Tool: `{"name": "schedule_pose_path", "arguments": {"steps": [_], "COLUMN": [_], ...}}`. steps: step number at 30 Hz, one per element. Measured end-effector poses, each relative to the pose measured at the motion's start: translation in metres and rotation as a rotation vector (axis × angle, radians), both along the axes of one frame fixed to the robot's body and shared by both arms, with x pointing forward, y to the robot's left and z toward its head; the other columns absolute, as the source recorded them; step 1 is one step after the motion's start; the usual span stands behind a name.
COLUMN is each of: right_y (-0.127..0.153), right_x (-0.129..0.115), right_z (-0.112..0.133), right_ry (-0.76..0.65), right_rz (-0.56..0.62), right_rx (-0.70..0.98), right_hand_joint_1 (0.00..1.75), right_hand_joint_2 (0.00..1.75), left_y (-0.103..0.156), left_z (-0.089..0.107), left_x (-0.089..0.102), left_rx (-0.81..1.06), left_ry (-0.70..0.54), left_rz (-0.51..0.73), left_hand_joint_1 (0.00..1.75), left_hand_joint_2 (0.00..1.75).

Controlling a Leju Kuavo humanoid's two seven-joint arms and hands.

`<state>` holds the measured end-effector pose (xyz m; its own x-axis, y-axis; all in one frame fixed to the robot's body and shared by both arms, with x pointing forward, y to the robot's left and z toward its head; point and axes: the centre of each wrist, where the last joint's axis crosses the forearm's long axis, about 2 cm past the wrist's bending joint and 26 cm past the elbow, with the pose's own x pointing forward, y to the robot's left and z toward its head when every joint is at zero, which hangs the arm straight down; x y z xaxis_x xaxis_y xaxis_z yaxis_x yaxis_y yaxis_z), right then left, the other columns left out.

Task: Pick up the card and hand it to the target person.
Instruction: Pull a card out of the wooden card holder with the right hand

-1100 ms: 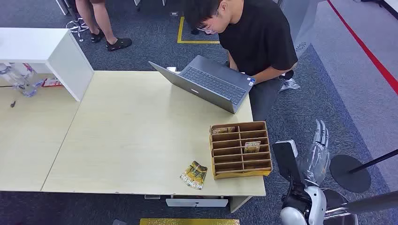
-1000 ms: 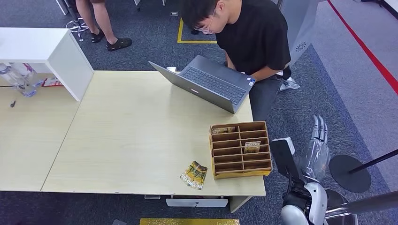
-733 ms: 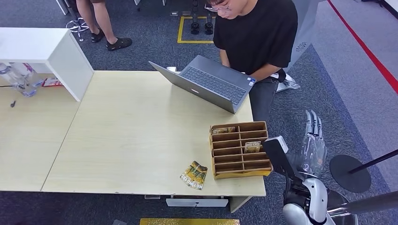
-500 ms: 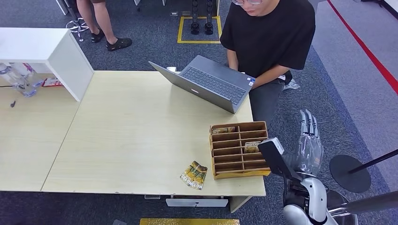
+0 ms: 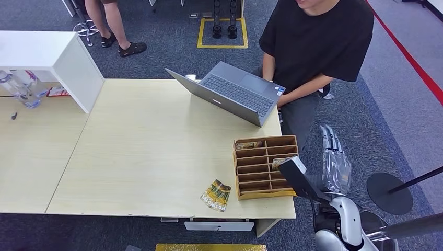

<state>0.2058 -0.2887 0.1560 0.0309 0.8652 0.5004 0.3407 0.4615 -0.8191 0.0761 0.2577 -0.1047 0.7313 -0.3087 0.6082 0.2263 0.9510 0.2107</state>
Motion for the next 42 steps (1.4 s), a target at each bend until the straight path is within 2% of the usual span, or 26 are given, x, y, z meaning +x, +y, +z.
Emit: {"name": "schedule_pose_path", "arguments": {"steps": [10, 16, 19, 21, 42], "right_y": [0.0, 0.001, 0.001, 0.002, 0.009], "right_x": [0.0, 0.002, 0.003, 0.004, 0.011], "right_z": [-0.001, 0.0, 0.0, 0.0, -0.005], "right_ry": [0.019, 0.035, 0.046, 0.057, 0.122], "right_rz": [0.02, 0.034, 0.041, 0.047, 0.097], "right_rx": [-0.024, -0.063, -0.092, -0.111, -0.238], "right_hand_joint_1": [0.32, 0.47, 0.63, 0.68, 0.67], "right_hand_joint_2": [1.75, 1.75, 1.75, 1.75, 1.75], "left_y": [0.0, 0.0, 0.0, 0.0, -0.001], "left_z": [0.0, 0.0, 0.0, 0.0, 0.001], "left_x": [0.0, 0.0, 0.0, 0.001, 0.005], "left_rx": [-0.001, 0.0, 0.001, 0.001, -0.001], "left_ry": [0.0, -0.002, -0.002, -0.001, 0.004], "left_rz": [-0.003, -0.007, -0.011, -0.014, -0.035], "left_hand_joint_1": [0.0, 0.0, 0.0, 0.0, 0.0], "left_hand_joint_2": [0.0, 0.0, 0.0, 0.0, 0.0]}}
